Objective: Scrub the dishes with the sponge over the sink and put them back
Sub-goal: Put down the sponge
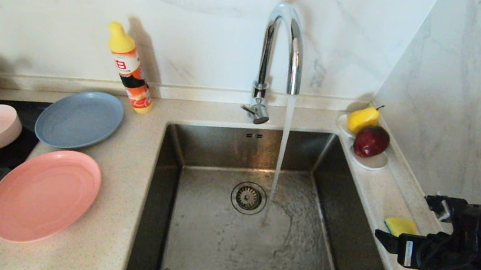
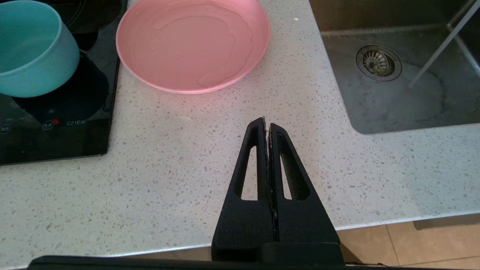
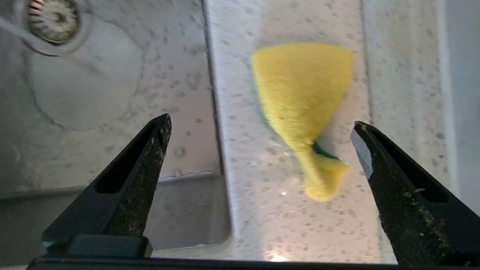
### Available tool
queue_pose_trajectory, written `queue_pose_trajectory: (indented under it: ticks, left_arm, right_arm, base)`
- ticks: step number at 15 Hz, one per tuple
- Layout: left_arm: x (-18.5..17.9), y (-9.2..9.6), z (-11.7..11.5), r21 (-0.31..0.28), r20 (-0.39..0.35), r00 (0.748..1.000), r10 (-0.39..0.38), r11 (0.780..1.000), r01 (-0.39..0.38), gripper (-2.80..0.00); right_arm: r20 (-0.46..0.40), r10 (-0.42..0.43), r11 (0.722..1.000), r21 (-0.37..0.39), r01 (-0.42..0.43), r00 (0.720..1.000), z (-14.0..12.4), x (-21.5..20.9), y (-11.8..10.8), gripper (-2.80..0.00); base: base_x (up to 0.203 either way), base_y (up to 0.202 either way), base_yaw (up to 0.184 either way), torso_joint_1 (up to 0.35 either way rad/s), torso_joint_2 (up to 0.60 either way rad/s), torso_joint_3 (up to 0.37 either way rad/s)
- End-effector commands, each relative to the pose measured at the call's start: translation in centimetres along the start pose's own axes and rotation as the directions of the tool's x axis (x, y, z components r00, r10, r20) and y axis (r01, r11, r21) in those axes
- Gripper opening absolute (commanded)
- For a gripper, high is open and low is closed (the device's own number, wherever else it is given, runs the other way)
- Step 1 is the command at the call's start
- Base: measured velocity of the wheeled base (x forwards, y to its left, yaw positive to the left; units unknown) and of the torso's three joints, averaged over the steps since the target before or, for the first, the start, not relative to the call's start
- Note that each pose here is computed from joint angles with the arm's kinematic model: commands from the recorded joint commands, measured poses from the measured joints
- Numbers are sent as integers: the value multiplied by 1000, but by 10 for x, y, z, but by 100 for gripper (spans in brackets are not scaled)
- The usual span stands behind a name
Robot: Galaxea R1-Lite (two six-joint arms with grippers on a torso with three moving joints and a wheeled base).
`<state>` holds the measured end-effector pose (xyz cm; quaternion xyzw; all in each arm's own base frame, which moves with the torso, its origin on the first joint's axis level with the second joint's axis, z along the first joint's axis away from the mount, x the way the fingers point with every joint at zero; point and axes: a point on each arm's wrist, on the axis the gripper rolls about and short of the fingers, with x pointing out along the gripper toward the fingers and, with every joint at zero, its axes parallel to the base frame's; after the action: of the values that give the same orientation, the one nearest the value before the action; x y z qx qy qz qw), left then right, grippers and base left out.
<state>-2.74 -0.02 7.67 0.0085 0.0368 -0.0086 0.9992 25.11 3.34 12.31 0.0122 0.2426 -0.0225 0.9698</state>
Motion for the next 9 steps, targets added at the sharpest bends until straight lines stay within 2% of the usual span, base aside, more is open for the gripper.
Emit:
queue_pose_trajectory:
  ticks: [1, 6, 9]
  left_arm:
    - [0, 0, 0, 1, -3, 1000, 1, 1000, -1, -280]
    - [0, 0, 0, 0, -3, 1000, 0, 1000, 0, -280]
    - [0, 0, 0, 0, -3, 1000, 0, 1000, 0, -280]
  right_arm:
    - [-21, -15, 1000, 4, 16, 1000, -4, 7, -3, 0]
    - [-64, -15, 1000, 5, 16, 998, -12, 14, -5, 0]
    - [-57, 20, 1000, 7, -20, 998, -10, 12, -3, 0]
  base:
    - [0, 0, 0, 0, 0, 0]
    - [0, 0, 0, 0, 0, 0]
    - [0, 0, 0, 0, 0, 0]
